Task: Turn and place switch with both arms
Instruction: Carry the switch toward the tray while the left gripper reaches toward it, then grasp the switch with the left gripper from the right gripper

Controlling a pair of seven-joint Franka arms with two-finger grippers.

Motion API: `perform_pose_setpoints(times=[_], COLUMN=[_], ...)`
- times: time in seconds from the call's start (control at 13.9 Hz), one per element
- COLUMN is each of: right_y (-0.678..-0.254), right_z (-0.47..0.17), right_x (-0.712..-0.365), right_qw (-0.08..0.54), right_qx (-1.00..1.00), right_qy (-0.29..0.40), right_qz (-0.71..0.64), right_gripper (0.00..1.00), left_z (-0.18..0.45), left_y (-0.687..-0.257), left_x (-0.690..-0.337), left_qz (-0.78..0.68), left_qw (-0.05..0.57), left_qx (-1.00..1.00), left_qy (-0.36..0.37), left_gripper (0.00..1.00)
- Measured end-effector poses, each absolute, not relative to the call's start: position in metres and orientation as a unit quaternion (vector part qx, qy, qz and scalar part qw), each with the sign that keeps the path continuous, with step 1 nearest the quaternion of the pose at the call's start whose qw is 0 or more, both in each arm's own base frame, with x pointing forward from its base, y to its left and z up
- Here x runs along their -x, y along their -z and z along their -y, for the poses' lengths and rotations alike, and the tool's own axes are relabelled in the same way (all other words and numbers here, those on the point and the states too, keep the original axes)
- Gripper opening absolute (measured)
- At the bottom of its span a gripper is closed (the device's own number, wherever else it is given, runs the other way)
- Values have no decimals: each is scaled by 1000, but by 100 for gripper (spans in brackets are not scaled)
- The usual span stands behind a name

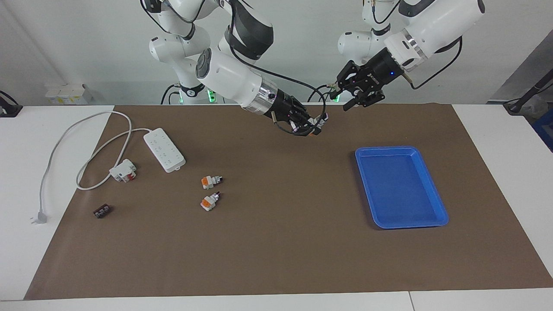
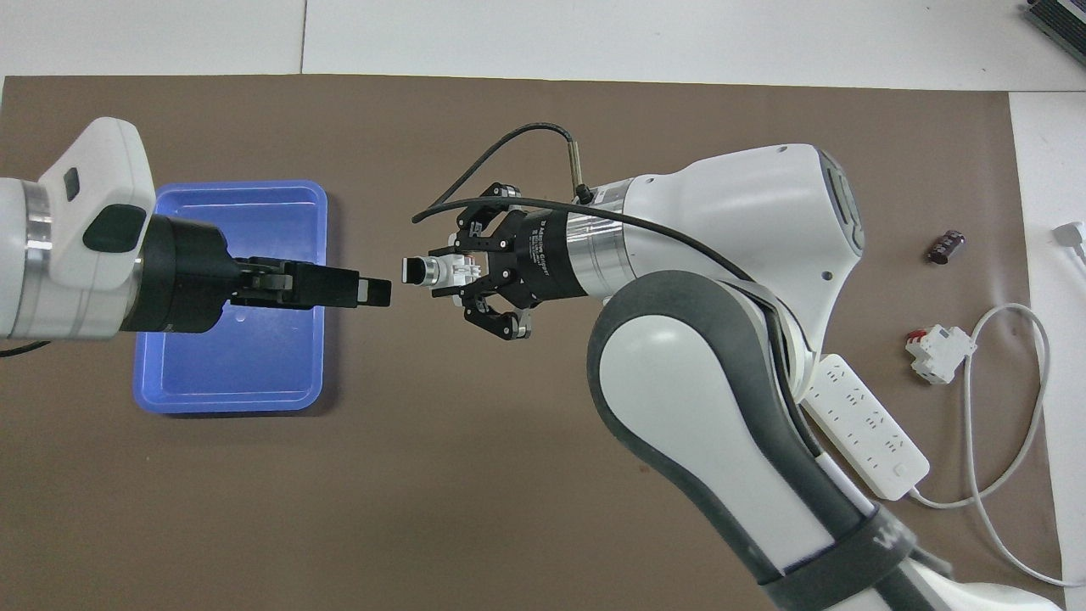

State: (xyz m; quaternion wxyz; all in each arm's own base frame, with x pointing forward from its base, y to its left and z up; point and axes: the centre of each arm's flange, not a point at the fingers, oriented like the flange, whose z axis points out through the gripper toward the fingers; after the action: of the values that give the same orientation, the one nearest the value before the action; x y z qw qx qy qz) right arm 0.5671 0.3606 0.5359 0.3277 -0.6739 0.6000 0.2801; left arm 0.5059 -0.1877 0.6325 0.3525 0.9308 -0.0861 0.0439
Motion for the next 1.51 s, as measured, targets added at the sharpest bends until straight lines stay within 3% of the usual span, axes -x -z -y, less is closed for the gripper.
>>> perform_pose_setpoints(times=[1.15,1.51], right_y=[-535,-535], right_z=[-365,-365], right_x=[-564,-564], right_qw=[323,322], right_qx=[683,683], right_qy=[-273,-273], right_qz=[-596,-596], right_gripper=[33,33], left_z=[208,215], left_y=[-607,-603], left_x=[-516,-513], left_qz=[72,76], left_qw=[352,351], left_qx=[-931,-931], left_qy=[-69,-63], left_gripper=[43,32])
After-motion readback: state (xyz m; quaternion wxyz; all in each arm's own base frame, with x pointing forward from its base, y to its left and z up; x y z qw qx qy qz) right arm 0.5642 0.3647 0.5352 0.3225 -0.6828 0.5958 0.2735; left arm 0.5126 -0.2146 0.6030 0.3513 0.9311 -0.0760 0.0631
